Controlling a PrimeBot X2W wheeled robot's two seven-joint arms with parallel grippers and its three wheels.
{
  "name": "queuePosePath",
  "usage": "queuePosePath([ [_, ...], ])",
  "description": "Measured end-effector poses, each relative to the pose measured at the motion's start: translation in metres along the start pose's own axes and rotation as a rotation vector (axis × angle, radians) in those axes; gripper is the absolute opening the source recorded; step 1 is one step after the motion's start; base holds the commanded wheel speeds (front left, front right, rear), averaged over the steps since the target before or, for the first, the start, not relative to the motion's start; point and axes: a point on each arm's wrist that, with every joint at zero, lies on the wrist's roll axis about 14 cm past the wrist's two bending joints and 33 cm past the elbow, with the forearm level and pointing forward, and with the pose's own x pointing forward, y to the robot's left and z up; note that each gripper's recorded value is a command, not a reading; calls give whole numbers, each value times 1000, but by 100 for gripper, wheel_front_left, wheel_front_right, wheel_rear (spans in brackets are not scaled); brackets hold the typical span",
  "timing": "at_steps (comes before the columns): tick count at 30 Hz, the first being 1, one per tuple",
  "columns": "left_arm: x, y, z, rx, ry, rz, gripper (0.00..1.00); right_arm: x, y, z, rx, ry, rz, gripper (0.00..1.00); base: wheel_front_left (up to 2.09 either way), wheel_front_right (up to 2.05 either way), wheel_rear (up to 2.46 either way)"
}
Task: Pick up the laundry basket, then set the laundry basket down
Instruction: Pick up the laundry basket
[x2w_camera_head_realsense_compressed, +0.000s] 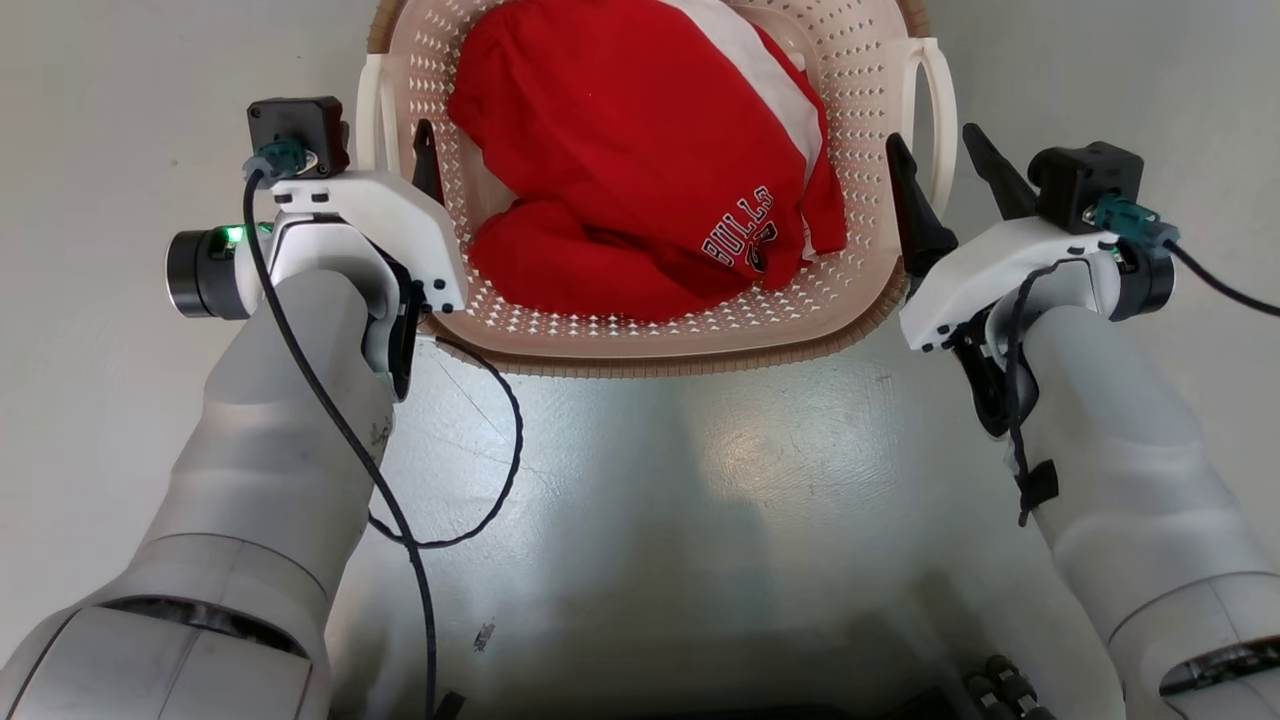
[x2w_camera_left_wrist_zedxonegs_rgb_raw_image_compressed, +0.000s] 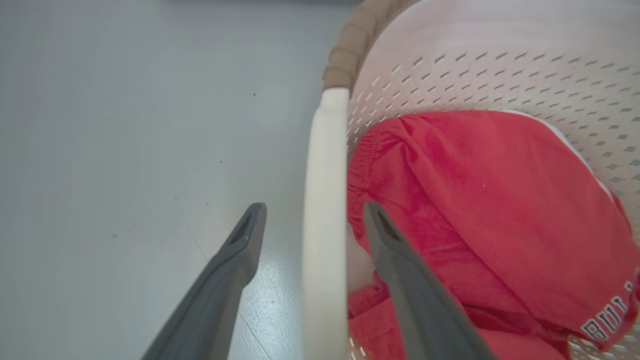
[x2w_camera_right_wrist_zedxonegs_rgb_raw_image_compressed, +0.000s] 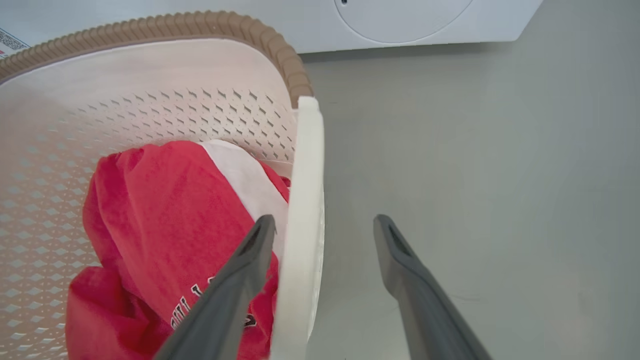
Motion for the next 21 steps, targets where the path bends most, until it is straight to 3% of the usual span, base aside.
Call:
queuePosePath([
  [21, 8, 0, -9, 38, 41, -4, 100, 18, 14, -18, 61, 93, 30, 98, 0, 0, 0],
])
